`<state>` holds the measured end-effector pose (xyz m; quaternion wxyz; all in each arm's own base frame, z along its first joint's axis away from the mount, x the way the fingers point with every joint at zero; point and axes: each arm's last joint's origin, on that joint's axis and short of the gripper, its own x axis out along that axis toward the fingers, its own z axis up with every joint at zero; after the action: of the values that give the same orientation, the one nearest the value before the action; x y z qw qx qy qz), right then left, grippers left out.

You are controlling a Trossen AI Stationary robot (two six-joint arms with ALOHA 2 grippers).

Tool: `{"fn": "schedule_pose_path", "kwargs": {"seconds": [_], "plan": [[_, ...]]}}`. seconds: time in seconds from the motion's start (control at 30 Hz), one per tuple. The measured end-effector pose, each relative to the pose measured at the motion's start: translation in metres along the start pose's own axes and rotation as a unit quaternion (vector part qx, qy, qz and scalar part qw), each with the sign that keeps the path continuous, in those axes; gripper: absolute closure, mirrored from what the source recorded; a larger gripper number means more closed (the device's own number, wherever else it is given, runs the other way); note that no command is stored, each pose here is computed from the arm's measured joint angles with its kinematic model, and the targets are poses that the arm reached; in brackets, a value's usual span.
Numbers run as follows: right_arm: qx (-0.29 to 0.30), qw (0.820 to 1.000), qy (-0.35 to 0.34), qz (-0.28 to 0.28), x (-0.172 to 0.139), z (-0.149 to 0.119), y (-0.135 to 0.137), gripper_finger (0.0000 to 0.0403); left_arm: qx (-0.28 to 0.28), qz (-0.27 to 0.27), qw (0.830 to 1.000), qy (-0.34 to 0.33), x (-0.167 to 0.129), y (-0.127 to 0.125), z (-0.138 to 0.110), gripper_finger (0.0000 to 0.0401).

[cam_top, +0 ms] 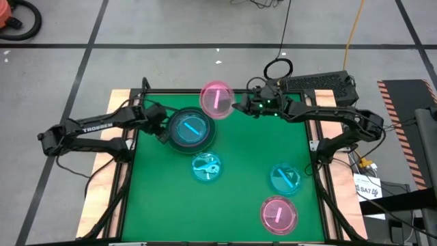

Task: Stack plastic plates
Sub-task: Stack the top pink plate on the blue plate

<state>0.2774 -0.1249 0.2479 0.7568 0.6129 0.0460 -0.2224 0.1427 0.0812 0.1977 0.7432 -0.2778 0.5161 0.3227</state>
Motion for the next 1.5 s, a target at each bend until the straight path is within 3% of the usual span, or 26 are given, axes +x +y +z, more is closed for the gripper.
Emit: {"fn": "schedule_pose_path", "kwargs": {"seconds": [0.53, 0.87, 1.17, 1.5], "plan": [[-0.023, 1.000, -0.016, -0.013, 0.000, -0.002, -0.001, 0.0403, -0.063, 0.038, 0.994, 0.080, 0.044, -0.006, 0.010, 0.0231], [-0.022, 0.999, -0.010, -0.030, 0.000, -0.003, -0.004, 0.0403, -0.083, 0.006, 0.994, 0.073, 0.039, -0.012, 0.014, 0.0231], [-0.025, 0.998, -0.002, -0.051, 0.006, -0.005, -0.011, 0.0403, -0.055, -0.034, 0.998, 0.019, 0.015, -0.030, 0.040, 0.0231], [-0.003, 0.998, 0.016, -0.060, 0.021, -0.008, -0.023, 0.0403, -0.067, -0.019, 0.997, 0.013, 0.005, -0.026, 0.048, 0.0231]]}}
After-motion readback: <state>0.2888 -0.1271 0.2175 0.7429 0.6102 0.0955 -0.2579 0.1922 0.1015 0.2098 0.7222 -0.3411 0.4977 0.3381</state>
